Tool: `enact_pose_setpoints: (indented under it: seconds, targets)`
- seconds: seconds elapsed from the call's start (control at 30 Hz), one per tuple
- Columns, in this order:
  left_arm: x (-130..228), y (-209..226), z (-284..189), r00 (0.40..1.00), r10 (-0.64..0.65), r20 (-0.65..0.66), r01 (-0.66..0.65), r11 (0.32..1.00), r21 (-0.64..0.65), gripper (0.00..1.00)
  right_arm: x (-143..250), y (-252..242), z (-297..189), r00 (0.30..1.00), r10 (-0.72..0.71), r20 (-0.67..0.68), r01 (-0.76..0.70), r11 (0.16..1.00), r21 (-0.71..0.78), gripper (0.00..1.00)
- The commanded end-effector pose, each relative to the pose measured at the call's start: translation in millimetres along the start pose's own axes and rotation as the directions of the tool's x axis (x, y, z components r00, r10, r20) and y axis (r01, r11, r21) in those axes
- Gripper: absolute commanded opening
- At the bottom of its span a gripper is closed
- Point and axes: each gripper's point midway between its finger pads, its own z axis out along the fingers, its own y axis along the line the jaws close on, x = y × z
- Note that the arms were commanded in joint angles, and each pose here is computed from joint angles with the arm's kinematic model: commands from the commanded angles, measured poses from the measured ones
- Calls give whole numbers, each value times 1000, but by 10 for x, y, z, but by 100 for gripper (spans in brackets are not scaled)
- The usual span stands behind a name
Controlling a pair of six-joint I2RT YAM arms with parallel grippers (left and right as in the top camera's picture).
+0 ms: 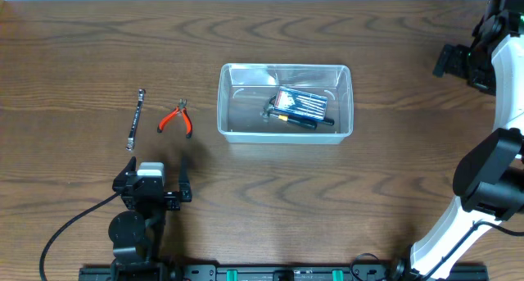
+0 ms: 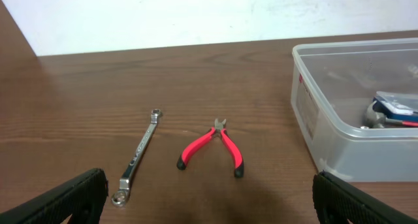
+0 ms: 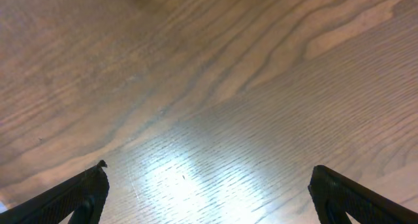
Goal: Pack container
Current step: 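Open the right gripper and raise it away to the right, then move the left gripper forward over the chrome wrench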
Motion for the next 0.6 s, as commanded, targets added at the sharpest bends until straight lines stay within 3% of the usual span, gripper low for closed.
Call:
enact_pose_setpoints:
  seconds: [0.0, 0.23, 0.4, 0.57]
  targets:
    - [35, 12, 11, 997, -80, -2, 80, 997, -6, 98, 18, -17, 35, 1000, 17, -8, -17, 1000, 3, 99]
    - [-465, 42, -109, 991, -135, 18, 135, 991, -4, 98, 18, -17, 35, 1000, 17, -8, -17, 1000, 3, 99]
    - [-662, 65, -22, 971, -85, -225, 87, 996, -4, 98, 19, -17, 35, 1000, 17, -9, -17, 1000, 3, 99]
    - [-866, 101, 222, 845, -39, -533, 60, 998, 22, 98, 19, -17, 35, 1000, 17, -9, -17, 1000, 3, 99]
